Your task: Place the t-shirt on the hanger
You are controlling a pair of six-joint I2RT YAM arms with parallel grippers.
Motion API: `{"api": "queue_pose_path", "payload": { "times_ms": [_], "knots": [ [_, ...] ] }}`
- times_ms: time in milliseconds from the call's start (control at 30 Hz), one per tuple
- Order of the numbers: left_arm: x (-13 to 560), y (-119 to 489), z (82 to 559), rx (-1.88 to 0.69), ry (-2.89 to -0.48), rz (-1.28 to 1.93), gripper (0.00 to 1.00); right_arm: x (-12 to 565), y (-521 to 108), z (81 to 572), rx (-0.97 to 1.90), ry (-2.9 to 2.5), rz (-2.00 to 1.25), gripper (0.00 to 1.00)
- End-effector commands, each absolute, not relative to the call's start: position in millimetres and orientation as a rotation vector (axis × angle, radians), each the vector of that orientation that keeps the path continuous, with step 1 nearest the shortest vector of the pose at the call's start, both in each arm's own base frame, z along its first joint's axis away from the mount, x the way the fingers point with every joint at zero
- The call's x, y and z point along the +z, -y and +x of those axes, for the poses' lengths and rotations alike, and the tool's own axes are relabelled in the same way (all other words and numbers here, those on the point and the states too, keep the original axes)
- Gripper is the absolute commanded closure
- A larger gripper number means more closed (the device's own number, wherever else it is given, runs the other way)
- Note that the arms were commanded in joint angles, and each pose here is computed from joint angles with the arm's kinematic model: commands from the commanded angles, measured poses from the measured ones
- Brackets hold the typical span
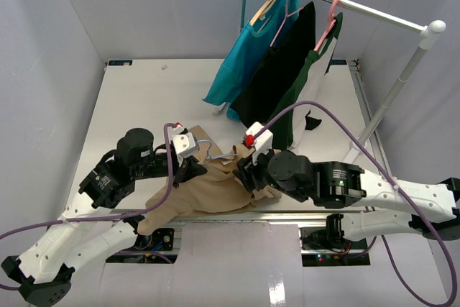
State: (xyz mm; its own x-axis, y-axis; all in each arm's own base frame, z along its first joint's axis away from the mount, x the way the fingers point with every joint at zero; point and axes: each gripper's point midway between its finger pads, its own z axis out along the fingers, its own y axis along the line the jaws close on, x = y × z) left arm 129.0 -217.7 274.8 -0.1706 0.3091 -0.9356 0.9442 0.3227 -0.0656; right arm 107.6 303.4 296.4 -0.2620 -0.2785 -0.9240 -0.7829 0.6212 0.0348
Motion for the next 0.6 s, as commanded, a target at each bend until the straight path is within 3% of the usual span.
{"api": "queue_pose_path", "payload": {
  "times_ms": [0,167,567],
  "knots": [
    [287.7,225.0,117.1,-0.949,-1.57,1.205,1.0,339.6,-295.7,94.1,0.789,-1.677,-0.864,0.4],
    [288.7,230.3,109.3,-1.011,-1.549,1.239,1.0,367.2,-293.1,84.7,0.846,-1.543,-0.94,0.31],
    [305.7,242.4,89.9,-1.17,-1.451,1.307,1.0,395.2,-350.3,64.4,0.882,-1.294,-1.193,0.31]
  ]
}}
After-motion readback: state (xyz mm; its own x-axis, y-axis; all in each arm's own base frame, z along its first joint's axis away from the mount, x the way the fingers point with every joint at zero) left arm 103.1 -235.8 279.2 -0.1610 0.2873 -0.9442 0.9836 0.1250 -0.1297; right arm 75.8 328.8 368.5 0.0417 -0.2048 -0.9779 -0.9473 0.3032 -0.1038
